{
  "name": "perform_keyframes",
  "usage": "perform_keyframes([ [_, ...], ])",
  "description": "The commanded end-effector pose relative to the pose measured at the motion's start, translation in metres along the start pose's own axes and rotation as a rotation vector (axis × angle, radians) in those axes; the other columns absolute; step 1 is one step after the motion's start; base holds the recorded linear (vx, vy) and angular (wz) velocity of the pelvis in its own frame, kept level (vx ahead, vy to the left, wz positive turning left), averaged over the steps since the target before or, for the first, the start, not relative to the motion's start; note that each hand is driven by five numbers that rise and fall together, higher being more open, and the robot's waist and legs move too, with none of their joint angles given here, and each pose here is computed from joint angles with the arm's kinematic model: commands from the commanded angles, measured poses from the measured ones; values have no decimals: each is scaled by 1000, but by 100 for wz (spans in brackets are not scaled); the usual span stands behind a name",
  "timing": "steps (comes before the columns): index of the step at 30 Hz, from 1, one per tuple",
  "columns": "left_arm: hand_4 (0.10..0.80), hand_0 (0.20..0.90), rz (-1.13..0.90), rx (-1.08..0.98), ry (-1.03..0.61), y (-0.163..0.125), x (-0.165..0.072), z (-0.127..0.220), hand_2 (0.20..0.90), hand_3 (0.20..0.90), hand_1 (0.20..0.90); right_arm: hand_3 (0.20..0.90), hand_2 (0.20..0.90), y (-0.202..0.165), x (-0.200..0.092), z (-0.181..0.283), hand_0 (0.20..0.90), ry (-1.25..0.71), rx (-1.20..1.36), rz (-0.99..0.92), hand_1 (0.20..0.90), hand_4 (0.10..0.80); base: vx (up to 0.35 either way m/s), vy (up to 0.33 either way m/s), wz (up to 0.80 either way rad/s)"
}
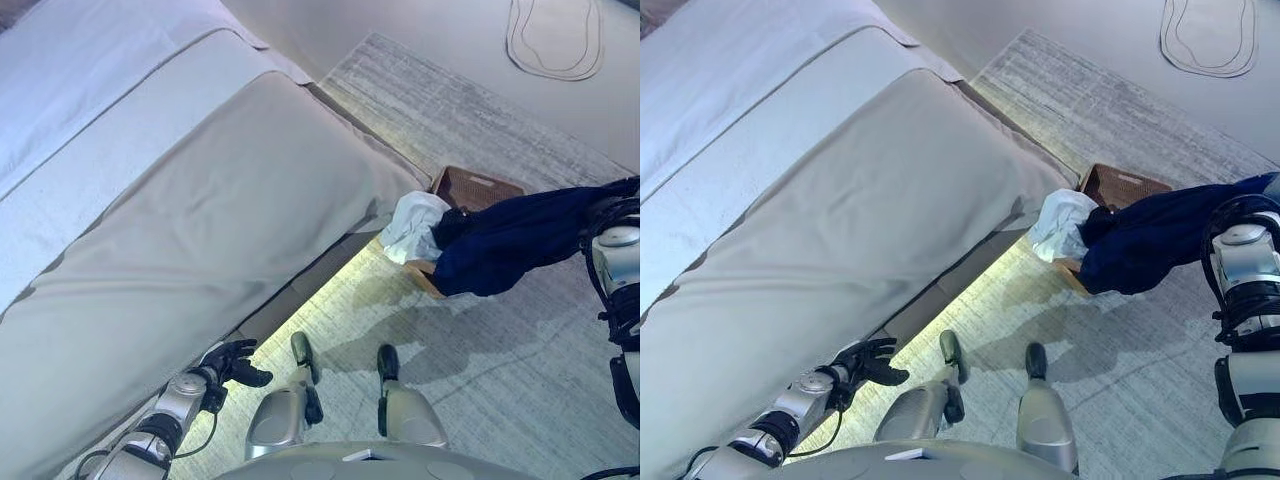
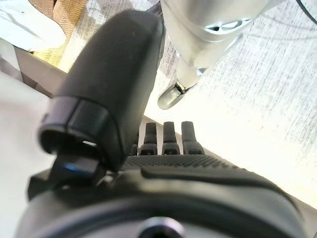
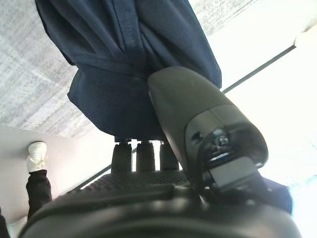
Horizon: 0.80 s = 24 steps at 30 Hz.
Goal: Pick up the clothes from the bed and place them into the basket
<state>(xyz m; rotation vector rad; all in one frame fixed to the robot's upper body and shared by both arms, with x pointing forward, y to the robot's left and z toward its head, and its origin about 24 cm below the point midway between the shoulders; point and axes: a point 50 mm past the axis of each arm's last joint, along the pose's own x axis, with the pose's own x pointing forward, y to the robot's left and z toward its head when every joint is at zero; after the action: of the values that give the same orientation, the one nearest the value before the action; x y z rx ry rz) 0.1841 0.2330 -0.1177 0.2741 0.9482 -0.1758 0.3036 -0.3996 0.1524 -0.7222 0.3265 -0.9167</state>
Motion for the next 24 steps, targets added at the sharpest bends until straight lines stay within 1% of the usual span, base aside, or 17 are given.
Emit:
perform_keyframes([
  [1, 800, 900, 34, 38, -101, 18, -1, 29, 900, 900, 900, 900, 900, -42, 4, 69, 900, -224, 114, -206, 900, 800, -52, -1, 2],
  [5, 800, 900, 22, 40, -98, 15, -1, 27, 900, 900, 900, 900, 900, -40, 2, 74, 900, -244, 176, -204, 900, 800, -10, 1, 1],
  [11, 800, 900, 5, 28, -69, 5, 1, 16, 900, 900, 900, 900, 900, -46, -15, 101, 900, -401, 399, -325, 900, 800, 11, 36, 5],
  [15, 800, 900, -6, 21, -48, 1, 2, 10, 900, 900, 900, 900, 900, -43, -16, 100, 900, -402, 349, -310, 900, 800, 38, 58, 6],
  [20, 800, 900, -7, 13, -17, 2, 0, -1, 900, 900, 900, 900, 900, -44, -7, 78, 900, -342, 239, -273, 900, 800, 66, 42, 10],
  [23, 800, 900, -5, -2, -8, 2, -1, -5, 900, 900, 900, 900, 900, -38, -6, 68, 900, -323, 202, -225, 900, 800, 48, 71, 3],
  [24, 800, 900, -3, -23, -6, 2, -2, -8, 900, 900, 900, 900, 900, -28, -8, 59, 900, -309, 207, -154, 900, 800, 38, 89, 2],
])
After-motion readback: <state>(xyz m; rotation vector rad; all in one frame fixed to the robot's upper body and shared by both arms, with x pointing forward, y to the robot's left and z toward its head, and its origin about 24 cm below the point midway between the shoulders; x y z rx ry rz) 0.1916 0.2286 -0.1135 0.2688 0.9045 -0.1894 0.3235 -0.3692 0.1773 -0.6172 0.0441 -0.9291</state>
